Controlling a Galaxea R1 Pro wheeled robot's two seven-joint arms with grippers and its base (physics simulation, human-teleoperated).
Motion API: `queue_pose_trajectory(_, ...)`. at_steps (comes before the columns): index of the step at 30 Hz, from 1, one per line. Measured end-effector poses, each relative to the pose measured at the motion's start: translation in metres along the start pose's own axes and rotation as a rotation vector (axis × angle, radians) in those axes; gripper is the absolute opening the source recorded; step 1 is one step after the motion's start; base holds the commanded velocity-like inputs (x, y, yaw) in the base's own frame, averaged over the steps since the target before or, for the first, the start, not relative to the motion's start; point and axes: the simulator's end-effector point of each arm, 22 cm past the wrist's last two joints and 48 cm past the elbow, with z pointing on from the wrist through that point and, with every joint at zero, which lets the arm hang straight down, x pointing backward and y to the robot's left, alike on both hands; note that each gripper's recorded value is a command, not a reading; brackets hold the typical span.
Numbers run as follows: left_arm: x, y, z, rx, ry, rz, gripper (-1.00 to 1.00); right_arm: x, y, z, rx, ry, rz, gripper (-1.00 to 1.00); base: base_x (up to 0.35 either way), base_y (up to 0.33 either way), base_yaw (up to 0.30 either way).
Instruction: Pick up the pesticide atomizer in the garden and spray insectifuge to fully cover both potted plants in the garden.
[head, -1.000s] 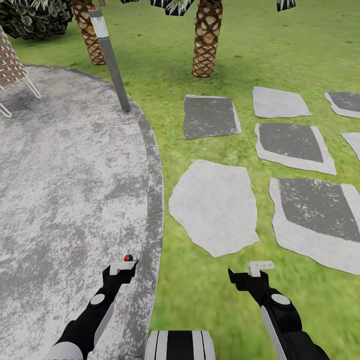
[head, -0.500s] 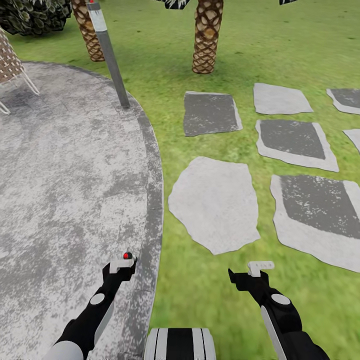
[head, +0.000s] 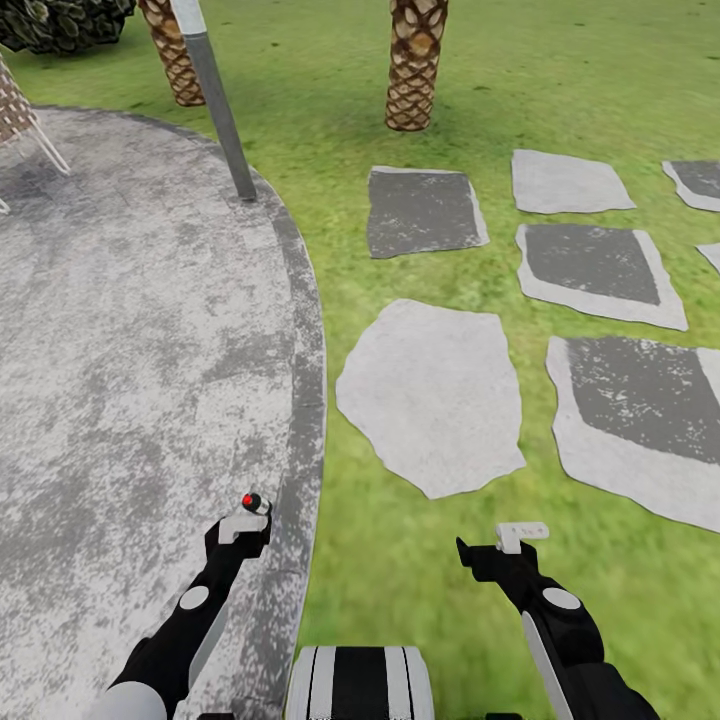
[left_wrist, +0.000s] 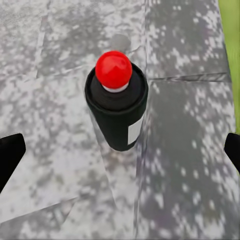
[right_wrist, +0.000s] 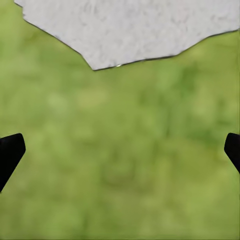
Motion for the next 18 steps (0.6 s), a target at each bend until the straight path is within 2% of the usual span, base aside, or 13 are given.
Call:
queue_pose_trajectory(11,0.005,0.000,0.005,-0.002,-0.001,0.000,1.00,0.009,0.000,0.007,0.000,0.013,0.000,1.00,0.000,0.000,0.000)
queue_pose_trajectory(18,-0.012,0.000,0.013,-0.002,-0.050,0.003,1.00,0.027,0.000,0.017,-0.001,0.051,0.001,1.00,0.000,0.000,0.000)
